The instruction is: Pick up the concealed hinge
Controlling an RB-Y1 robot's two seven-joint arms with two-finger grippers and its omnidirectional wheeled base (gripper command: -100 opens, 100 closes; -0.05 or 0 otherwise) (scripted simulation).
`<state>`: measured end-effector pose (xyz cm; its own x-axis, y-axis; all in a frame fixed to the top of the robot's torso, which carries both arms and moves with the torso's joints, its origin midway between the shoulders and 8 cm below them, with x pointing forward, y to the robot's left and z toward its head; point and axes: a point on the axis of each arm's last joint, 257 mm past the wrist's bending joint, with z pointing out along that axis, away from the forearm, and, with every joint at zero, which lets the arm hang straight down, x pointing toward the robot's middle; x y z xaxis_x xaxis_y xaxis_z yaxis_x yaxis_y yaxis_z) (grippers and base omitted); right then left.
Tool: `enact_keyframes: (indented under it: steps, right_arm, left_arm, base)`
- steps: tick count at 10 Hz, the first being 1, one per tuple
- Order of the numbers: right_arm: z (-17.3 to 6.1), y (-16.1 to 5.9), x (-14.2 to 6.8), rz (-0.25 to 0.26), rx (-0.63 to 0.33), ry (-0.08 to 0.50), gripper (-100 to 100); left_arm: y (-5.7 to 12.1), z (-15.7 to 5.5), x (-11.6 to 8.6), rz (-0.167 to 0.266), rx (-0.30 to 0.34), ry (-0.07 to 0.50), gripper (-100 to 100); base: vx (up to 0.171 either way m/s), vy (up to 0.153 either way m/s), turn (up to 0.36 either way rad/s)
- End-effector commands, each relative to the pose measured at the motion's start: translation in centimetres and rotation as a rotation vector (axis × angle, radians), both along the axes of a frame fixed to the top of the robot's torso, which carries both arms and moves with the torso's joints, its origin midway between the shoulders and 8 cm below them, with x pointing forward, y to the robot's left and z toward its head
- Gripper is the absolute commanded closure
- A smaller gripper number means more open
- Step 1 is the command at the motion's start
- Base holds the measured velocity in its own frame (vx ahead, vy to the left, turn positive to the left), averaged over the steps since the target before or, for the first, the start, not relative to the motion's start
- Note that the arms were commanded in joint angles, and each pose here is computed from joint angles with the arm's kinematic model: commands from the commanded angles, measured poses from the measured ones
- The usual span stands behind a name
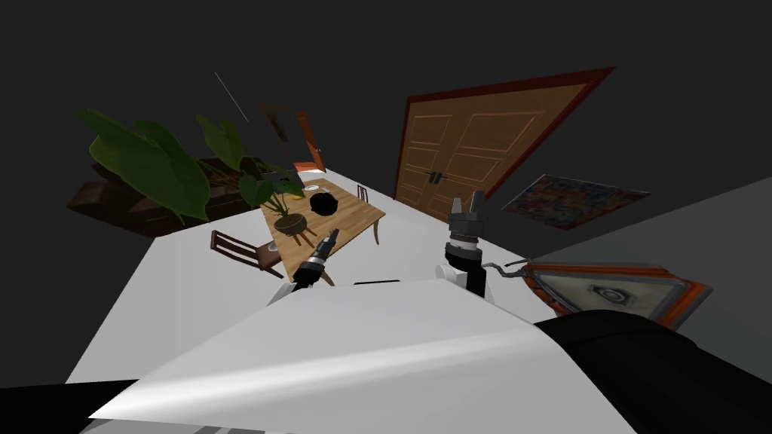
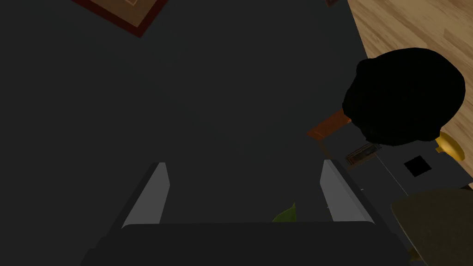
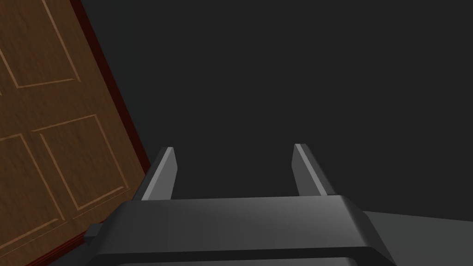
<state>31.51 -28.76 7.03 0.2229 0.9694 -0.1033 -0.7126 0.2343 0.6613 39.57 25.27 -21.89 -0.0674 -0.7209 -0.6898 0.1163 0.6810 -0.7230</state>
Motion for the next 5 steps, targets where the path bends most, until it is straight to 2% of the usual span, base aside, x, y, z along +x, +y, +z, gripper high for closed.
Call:
enact_keyframes:
  steps: [1,4,5]
  right_arm:
    - [0.0,0.0,0.0,0.000,0.000,0.000,0]
    - [0.0,0.0,0.0,0.000,0.000,0.000,0]
    - [0.0,0.0,0.0,0.000,0.000,0.000,0]
  left_arm:
    - [0.4,-1.8,0.1,0.010,0.027,0.039,-100]
    - [3.3,-8.2,-0.8,0.054,0.132,0.198,-100]
    - [3.3,-8.4,-0.9,0.054,0.132,0.201,-100]
  base:
    - [0.060,-0.060,0.013]
    - [0.076,-0.077,0.010]
    - [0.072,-0.077,0.010]
